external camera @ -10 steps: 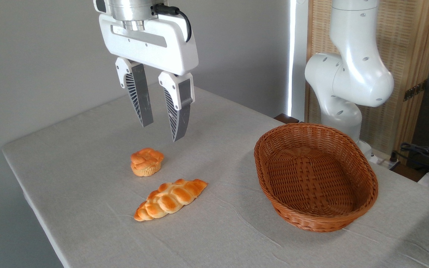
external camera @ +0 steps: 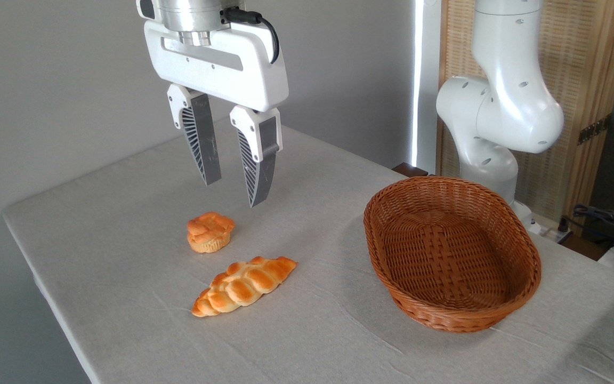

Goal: Put bread into the basket
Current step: 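Lower the open gripper down onto the small round bun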

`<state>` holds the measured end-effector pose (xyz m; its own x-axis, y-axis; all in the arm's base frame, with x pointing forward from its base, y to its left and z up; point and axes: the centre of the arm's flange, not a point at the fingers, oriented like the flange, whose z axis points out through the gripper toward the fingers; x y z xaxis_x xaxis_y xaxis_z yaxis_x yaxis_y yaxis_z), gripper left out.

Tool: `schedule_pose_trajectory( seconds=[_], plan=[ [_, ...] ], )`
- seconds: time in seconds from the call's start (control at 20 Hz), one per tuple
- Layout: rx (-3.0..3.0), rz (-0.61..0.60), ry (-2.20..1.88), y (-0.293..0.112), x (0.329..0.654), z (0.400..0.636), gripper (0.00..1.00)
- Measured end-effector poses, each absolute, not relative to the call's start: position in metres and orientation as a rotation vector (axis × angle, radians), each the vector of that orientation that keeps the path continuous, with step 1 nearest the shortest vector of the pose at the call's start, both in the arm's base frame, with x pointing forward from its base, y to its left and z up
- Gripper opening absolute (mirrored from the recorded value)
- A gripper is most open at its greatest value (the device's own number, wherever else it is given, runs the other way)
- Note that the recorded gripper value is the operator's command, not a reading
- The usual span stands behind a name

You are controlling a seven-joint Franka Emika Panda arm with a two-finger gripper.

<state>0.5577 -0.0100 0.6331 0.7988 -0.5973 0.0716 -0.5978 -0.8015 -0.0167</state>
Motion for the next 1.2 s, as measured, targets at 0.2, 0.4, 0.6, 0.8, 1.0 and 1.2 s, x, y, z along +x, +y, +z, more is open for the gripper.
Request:
schedule_pose_trajectory(
  seconds=[0.2,0.4,0.6,0.8,1.0,1.2],
  plan=[
    [2.953,0.125,-0.979,-0.012,0.558,0.633,1.00],
    [2.934,0.101,-0.986,-0.018,0.551,0.626,1.00],
    [2.907,0.084,-1.042,-0.039,0.530,0.614,1.00],
    [2.878,0.172,-1.159,-0.085,0.513,0.565,1.00],
    [2.837,0.164,-1.286,-0.131,0.496,0.510,1.00],
    [2.790,0.203,-1.272,-0.151,0.498,0.486,1.00]
  ],
)
